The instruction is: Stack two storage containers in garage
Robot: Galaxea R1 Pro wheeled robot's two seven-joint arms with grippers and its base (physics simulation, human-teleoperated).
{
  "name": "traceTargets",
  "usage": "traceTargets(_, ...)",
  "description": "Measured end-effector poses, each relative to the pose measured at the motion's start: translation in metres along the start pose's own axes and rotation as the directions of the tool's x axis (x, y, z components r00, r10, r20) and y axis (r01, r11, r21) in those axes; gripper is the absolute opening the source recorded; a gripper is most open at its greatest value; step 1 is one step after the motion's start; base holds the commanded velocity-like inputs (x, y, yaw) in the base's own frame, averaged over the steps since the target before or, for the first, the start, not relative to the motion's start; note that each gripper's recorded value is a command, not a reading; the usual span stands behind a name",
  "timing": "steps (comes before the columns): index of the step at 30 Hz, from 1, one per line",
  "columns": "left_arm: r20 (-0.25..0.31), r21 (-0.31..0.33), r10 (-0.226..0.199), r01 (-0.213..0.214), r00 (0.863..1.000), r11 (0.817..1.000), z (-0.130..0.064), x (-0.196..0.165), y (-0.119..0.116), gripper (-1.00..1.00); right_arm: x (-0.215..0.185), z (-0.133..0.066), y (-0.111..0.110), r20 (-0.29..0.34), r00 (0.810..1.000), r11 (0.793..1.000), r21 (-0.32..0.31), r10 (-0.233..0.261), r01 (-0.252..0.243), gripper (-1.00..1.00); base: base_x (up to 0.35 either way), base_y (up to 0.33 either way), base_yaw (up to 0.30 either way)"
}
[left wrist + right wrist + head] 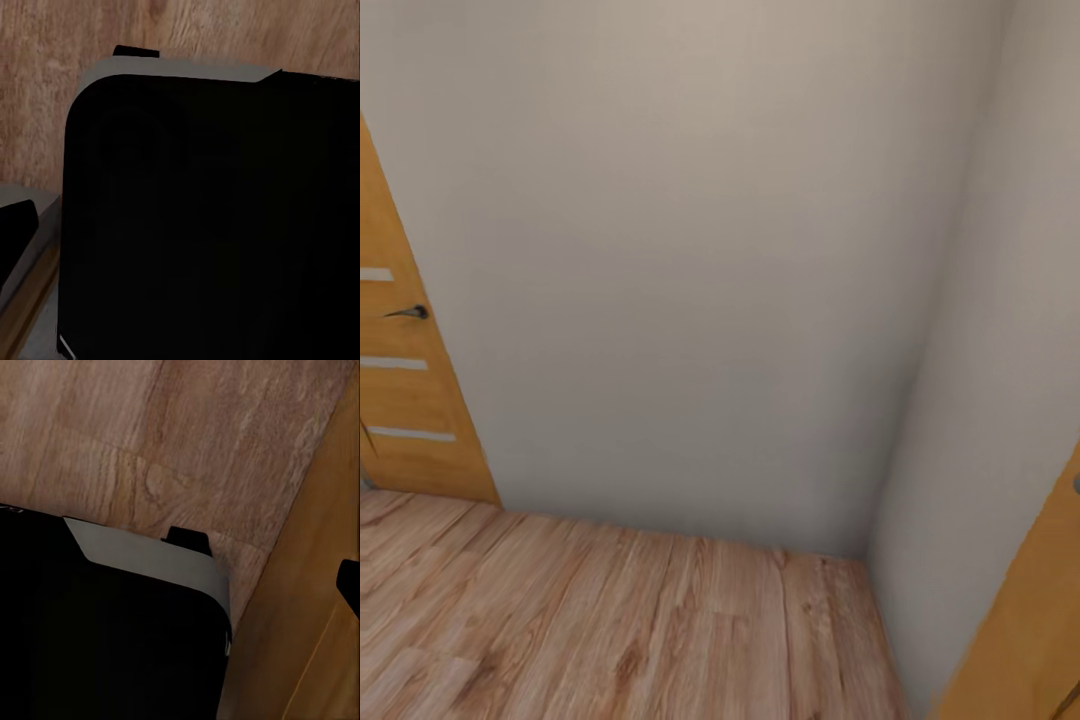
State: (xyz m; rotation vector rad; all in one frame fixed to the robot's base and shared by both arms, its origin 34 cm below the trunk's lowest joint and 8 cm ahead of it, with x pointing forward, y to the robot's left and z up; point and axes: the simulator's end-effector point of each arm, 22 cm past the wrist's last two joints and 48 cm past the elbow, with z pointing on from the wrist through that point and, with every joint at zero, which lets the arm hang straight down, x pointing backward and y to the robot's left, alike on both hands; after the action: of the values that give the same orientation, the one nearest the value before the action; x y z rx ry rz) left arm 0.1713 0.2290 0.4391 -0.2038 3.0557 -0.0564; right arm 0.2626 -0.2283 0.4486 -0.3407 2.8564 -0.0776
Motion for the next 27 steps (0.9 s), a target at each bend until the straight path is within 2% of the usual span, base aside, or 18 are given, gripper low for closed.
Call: traceTargets(27,0.003,0.001,0.0,0.0,1.0,1.0,0.0,-0.0005,-0.0012,1.0,-0.0007,-0.0001,-0.0015,0.003,1.0,1.0,0.01,0.005,-0.005,1.0,0.322,0.0,0.27)
